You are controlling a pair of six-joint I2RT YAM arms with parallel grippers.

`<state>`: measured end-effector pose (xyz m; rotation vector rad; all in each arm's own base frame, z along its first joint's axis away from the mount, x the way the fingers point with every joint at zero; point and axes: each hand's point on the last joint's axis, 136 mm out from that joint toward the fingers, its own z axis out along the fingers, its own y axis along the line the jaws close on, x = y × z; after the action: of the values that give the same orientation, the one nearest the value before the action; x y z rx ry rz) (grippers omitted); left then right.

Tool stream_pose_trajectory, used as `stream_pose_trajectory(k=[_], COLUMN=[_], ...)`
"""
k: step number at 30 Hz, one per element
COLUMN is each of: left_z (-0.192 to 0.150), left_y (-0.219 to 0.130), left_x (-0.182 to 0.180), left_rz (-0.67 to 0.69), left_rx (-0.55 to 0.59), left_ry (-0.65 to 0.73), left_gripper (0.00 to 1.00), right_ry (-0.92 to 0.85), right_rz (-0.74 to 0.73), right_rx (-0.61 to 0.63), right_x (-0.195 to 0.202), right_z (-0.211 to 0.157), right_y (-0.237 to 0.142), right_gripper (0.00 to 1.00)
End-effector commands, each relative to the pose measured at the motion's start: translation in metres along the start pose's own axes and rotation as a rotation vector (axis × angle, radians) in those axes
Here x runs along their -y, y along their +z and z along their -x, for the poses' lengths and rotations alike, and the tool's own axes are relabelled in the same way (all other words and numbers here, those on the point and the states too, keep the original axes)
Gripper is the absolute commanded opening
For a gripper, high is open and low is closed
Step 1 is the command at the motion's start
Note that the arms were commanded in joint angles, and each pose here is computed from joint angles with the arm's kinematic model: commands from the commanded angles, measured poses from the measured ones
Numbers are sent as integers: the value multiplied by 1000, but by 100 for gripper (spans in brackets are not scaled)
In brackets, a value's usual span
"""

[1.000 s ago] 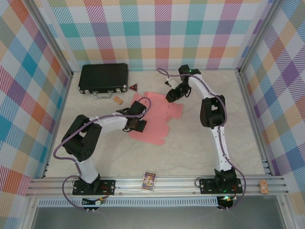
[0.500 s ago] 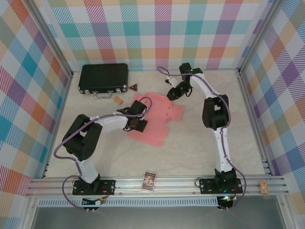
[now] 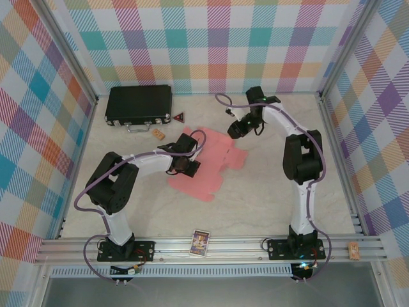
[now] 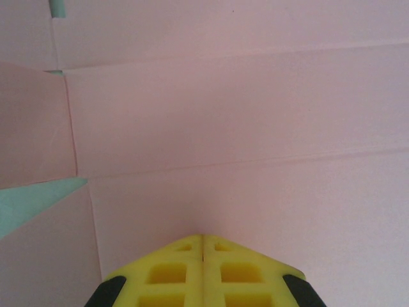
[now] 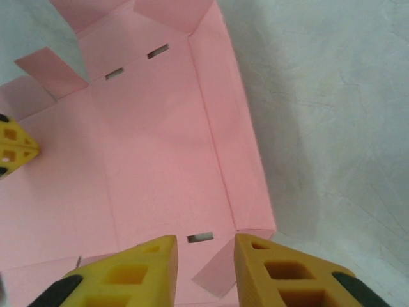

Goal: Fold the paper box

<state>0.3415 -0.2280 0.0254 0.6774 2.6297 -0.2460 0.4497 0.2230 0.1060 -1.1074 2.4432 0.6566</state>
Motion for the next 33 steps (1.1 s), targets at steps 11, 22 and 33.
stream_pose_trajectory(k=[11, 22, 33], left_z=[33, 63, 27], left_y=[-50, -15, 29], left_x=[2, 41, 76], left_rz=[-18, -253, -288], left_rx=[134, 180, -1], left_ry=[-122, -470, -366], left_gripper=[19, 21, 0], right_ry=[110, 218, 236], right_rz=[-75, 6, 39], right_rx=[49, 0, -46], right_x=[43, 46, 53], right_z=[42, 35, 13], right_y=[20, 32, 29], right_gripper=[56, 58, 59])
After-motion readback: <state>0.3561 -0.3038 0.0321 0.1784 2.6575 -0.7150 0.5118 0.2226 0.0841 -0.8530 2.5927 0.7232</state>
